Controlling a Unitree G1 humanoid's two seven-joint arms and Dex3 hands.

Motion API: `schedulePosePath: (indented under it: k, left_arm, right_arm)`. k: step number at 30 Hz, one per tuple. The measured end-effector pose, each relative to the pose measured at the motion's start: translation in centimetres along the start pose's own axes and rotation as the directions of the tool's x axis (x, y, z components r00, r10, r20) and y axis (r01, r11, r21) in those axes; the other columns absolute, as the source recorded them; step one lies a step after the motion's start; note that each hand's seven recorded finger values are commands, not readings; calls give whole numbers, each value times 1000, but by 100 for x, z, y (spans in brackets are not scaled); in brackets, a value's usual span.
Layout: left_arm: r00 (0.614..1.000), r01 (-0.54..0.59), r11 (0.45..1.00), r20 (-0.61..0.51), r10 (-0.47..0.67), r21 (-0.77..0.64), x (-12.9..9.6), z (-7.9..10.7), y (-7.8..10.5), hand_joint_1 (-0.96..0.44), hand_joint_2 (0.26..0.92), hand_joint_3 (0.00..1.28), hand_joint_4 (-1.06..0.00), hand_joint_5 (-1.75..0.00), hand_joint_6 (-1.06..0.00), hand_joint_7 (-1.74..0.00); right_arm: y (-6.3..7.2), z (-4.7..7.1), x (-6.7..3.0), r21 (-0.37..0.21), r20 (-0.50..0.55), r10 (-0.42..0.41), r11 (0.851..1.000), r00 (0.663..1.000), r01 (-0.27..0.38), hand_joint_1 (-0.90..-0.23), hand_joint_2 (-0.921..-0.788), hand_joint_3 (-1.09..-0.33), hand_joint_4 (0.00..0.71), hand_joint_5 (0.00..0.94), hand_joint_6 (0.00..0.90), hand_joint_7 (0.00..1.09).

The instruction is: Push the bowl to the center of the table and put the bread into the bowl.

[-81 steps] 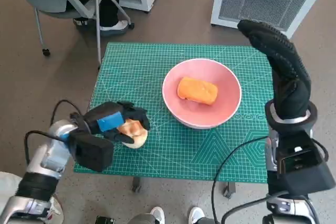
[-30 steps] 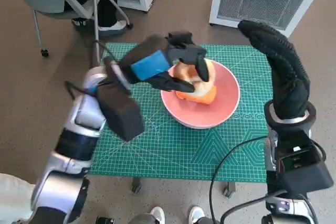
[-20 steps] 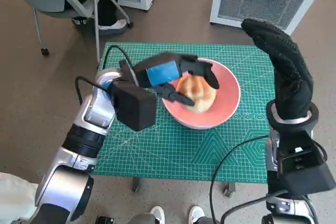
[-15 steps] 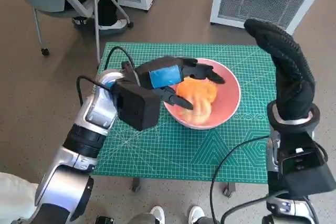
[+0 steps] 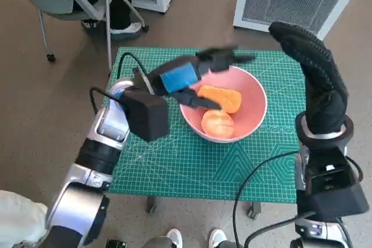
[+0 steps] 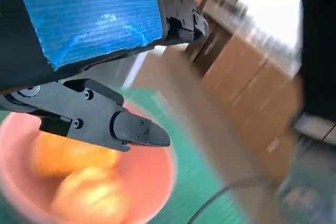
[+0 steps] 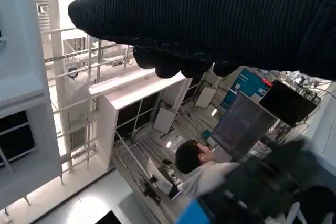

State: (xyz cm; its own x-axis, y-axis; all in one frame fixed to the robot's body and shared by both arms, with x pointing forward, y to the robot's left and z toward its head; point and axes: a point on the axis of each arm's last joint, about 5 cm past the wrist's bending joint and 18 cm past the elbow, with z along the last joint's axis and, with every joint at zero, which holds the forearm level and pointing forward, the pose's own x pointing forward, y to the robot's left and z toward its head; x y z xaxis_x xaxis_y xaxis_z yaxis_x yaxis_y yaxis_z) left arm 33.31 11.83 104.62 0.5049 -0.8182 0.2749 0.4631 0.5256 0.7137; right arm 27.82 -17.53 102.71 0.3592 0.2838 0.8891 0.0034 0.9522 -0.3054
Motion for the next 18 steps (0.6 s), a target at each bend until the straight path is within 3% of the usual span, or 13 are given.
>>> schedulePosePath:
  k: [3, 7, 9, 18]
  left_arm:
    - [996, -81, 995, 42, 83, -52, -10, -3, 5, -351, 921, 266, -138, -49, -220, -122]
    - [977, -183, 975, 88, 195, -129, -40, 4, -7, -333, 921, 322, -199, -30, -70, -471]
    - [960, -235, 954, 112, 258, -185, -55, 6, -38, -338, 921, 339, -208, -27, -35, -549]
    - [883, -369, 854, 149, 445, -368, -129, -14, -166, -399, 921, 375, -224, -26, 0, -645]
  right_arm:
    - [-7, 1, 3, 12, -2, -14, 1000, 1000, 14, -572, -921, -747, 308, 4, 29, 682]
    - [-12, 11, 22, 21, -7, -21, 1000, 1000, 21, -576, -921, -747, 309, 4, 30, 679]
    - [-13, 25, 40, 21, -4, -20, 1000, 1000, 20, -582, -921, -746, 309, 4, 30, 678]
    - [-17, 79, 123, 20, 1, -26, 999, 1000, 26, -579, -921, -746, 306, 2, 23, 677]
